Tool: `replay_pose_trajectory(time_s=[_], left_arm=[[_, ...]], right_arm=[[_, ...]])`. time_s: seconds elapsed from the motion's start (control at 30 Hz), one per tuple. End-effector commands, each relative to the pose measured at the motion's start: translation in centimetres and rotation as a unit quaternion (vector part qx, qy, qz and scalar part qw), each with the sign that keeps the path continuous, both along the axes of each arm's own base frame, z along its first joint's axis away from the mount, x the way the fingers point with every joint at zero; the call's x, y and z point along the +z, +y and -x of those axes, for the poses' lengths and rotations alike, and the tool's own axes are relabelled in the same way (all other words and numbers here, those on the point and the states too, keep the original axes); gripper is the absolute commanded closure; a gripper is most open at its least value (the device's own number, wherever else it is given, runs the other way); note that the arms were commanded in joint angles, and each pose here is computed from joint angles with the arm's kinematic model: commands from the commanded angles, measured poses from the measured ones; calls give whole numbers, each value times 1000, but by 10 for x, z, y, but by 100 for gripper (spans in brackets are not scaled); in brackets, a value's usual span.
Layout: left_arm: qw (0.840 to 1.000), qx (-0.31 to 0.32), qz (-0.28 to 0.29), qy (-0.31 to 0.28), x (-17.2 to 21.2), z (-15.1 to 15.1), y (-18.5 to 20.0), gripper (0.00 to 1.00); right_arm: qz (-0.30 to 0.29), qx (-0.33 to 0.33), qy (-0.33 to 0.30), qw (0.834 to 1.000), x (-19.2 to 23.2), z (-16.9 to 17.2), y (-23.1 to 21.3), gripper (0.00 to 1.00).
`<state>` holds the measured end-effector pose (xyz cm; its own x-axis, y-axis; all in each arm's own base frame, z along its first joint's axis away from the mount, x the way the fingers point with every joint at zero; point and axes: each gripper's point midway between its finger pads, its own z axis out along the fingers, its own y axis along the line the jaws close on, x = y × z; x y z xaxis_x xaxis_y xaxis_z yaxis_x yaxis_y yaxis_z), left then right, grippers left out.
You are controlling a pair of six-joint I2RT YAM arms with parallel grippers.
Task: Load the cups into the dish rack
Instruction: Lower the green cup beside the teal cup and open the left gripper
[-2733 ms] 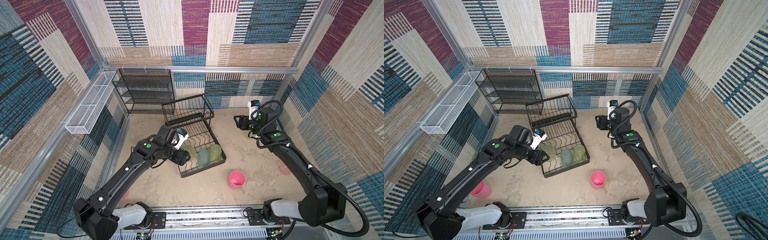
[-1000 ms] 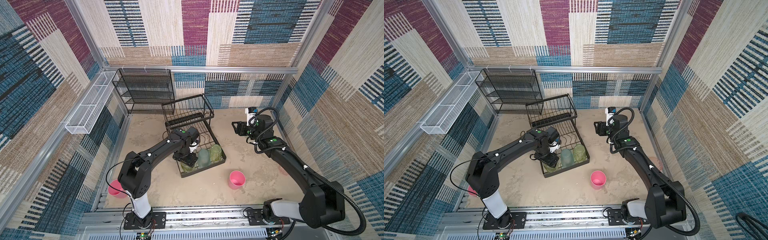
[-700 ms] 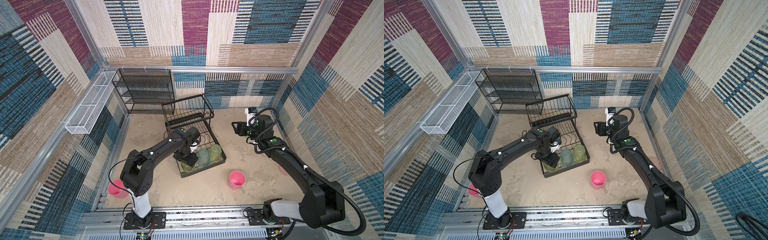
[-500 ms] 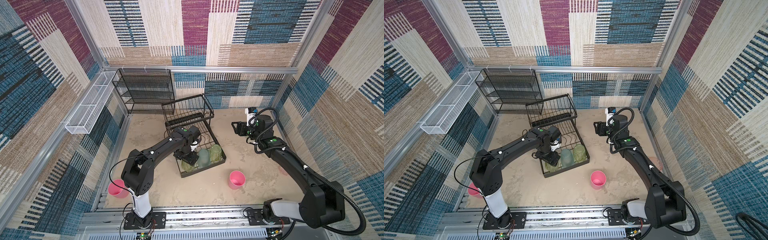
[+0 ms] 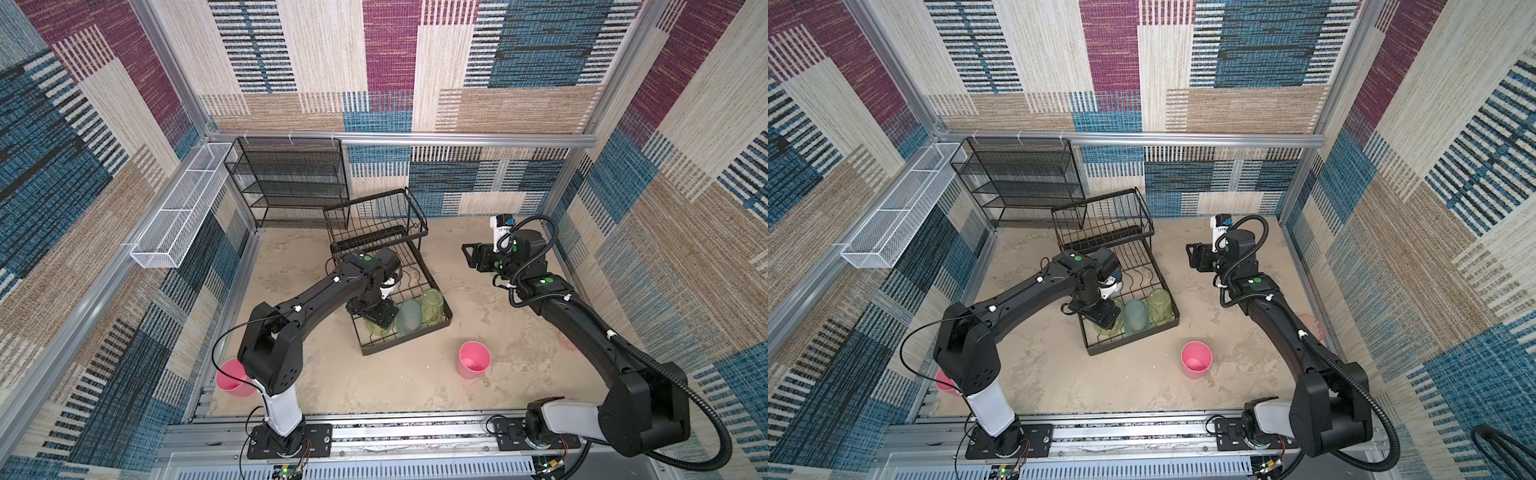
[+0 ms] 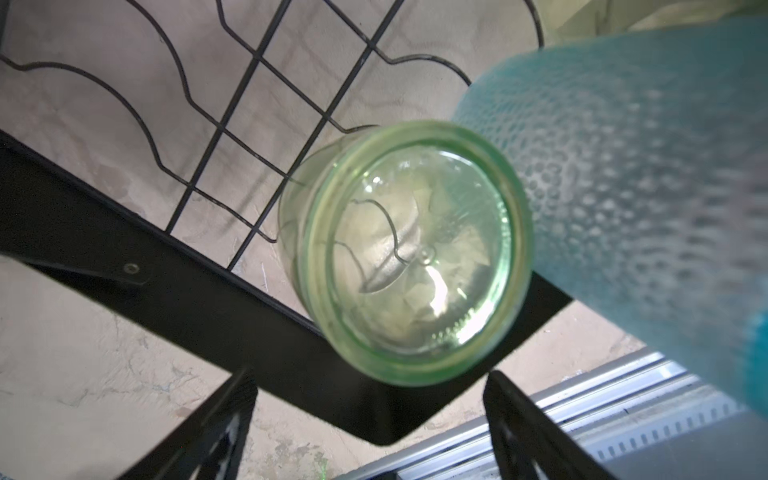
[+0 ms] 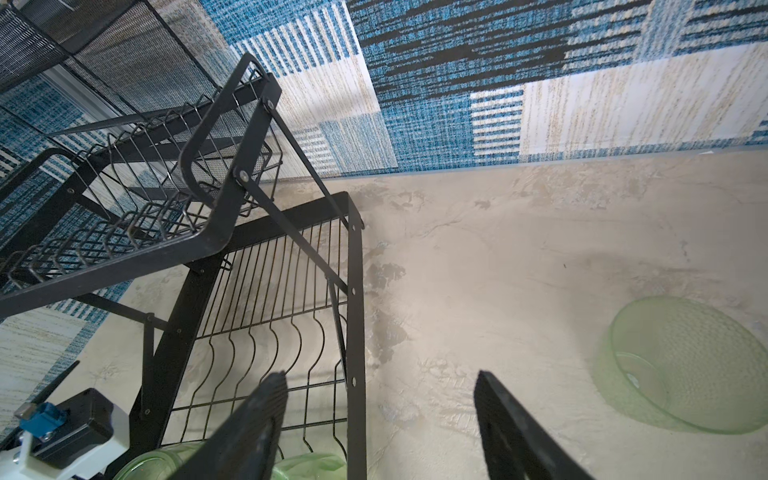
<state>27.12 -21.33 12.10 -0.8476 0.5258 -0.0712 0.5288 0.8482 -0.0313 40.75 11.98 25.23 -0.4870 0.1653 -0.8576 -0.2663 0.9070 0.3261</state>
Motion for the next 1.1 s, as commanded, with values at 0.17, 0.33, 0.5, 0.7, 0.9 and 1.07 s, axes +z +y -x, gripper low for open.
replay_pose_trajectory(time_s=[0.17,0.33,0.5,0.7,0.9,1.07], left_arm=[[999,7,12,-33,27,-2,5,12],[998,21,26,-52,42,-2,8,11],[997,34,28,-69,45,-11,6,12],[997,43,14,-68,35,-23,1,13],[997,43,-9,-66,22,-33,1,14],[996,48,-28,-70,17,-32,10,14]], right_arm=[[-8,3,-16,1000,11,-2,2,26],[-9,2,-14,1000,10,-2,2,26],[-14,7,-14,1000,13,-1,4,26],[-15,8,-17,1000,18,3,4,26],[-19,11,-22,1000,24,5,5,25],[-18,9,-24,1000,25,6,4,25]])
